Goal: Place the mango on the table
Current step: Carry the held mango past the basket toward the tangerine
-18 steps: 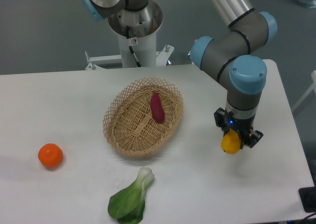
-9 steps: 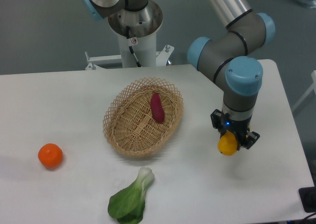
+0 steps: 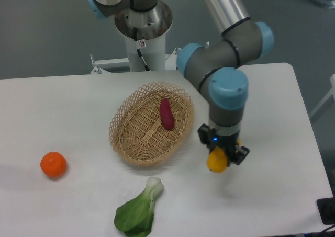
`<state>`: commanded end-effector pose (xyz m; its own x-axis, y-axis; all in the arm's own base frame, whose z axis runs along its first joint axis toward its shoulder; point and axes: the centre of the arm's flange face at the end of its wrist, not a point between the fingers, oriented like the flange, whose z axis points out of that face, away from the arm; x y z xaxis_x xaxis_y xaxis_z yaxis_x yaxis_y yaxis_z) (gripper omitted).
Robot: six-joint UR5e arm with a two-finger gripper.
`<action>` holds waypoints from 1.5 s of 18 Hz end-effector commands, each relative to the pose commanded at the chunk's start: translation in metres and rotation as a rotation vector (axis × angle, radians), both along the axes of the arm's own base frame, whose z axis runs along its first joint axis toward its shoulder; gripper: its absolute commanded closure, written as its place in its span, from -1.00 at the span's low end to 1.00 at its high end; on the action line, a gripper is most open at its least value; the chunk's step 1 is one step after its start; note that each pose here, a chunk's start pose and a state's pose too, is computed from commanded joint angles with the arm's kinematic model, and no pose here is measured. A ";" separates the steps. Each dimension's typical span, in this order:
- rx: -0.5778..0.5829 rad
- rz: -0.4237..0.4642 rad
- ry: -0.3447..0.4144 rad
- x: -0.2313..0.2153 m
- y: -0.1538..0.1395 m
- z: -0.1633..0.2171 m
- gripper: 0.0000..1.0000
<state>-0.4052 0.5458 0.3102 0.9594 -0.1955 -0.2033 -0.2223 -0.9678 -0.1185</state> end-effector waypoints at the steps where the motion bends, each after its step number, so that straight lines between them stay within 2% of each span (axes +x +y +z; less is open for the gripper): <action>1: 0.020 0.003 0.006 0.009 0.010 -0.002 0.05; 5: 0.066 0.007 -0.028 0.055 0.043 -0.004 0.01; 11: 0.059 -0.050 -0.065 0.147 0.095 -0.022 0.01; 14: 0.053 -0.081 -0.075 0.178 0.112 -0.030 0.01; 19: 0.060 -0.153 -0.070 0.230 0.131 -0.039 0.01; 22: 0.060 -0.161 -0.074 0.251 0.138 -0.049 -0.02; 27: 0.020 -0.195 -0.090 0.276 0.129 -0.070 -0.07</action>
<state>-0.1288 0.6748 0.2403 0.9184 -0.3757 -0.1240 -0.3924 -0.9049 -0.1648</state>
